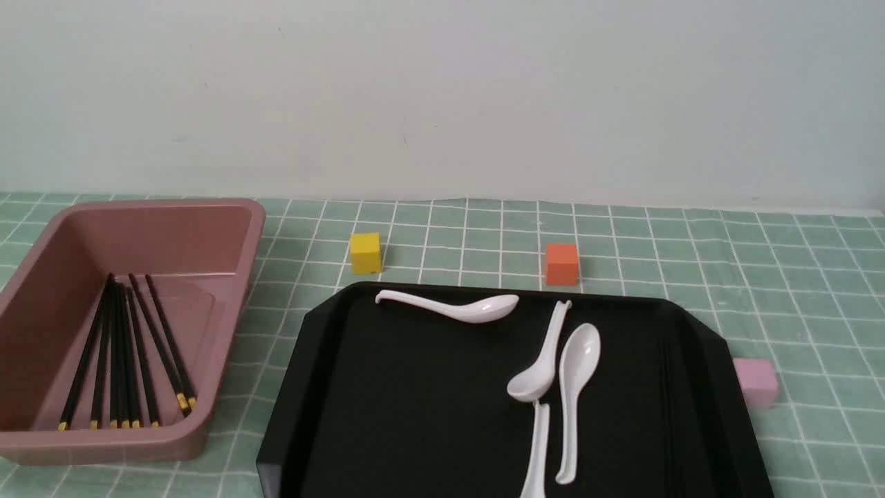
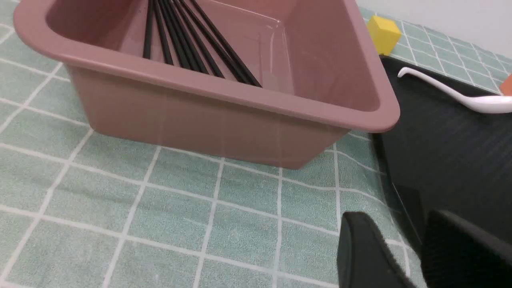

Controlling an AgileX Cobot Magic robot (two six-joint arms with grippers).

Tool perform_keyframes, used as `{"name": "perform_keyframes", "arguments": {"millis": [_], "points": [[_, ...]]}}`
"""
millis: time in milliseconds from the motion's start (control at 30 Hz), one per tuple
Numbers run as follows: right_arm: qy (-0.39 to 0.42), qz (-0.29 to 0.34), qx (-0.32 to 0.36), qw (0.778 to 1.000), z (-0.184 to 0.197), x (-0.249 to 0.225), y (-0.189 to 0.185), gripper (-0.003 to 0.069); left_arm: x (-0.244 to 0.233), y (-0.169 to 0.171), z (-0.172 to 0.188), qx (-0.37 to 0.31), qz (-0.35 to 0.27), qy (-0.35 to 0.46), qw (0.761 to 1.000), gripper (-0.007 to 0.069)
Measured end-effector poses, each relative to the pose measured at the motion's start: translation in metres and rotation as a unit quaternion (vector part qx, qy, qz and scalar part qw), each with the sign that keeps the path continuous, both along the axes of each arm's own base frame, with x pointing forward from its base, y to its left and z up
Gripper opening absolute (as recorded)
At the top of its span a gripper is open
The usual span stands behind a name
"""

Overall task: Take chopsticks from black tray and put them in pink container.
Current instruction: 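Move the gripper over the chopsticks on the black tray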

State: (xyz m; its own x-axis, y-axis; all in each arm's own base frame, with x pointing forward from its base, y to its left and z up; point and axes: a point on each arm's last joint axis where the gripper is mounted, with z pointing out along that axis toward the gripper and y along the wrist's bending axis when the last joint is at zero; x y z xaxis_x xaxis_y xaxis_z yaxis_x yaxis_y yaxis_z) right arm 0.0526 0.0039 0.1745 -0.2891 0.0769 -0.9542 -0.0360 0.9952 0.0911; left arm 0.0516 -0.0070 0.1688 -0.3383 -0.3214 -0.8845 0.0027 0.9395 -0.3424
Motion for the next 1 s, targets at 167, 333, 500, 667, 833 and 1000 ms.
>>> {"name": "perform_keyframes", "arguments": {"millis": [167,333,500,667,833,1000], "points": [[0.0,0.0,0.0,1.0,0.0,0.0,0.0,0.0209,0.0,0.0,0.0,0.0,0.0,0.0,1.0,0.0238],[0.0,0.0,0.0,1.0,0.0,0.0,0.0,0.0216,0.0,0.0,0.0,0.0,0.0,0.0,1.0,0.0238],[0.0,0.0,0.0,1.0,0.0,0.0,0.0,0.0221,0.0,0.0,0.0,0.0,0.0,0.0,1.0,0.0238],[0.0,0.0,0.0,1.0,0.0,0.0,0.0,0.0226,0.0,0.0,0.0,0.0,0.0,0.0,1.0,0.0238],[0.0,0.0,0.0,1.0,0.0,0.0,0.0,0.0232,0.0,0.0,0.0,0.0,0.0,0.0,1.0,0.0238],[0.0,0.0,0.0,1.0,0.0,0.0,0.0,0.0233,0.0,0.0,0.0,0.0,0.0,0.0,1.0,0.0238]]}}
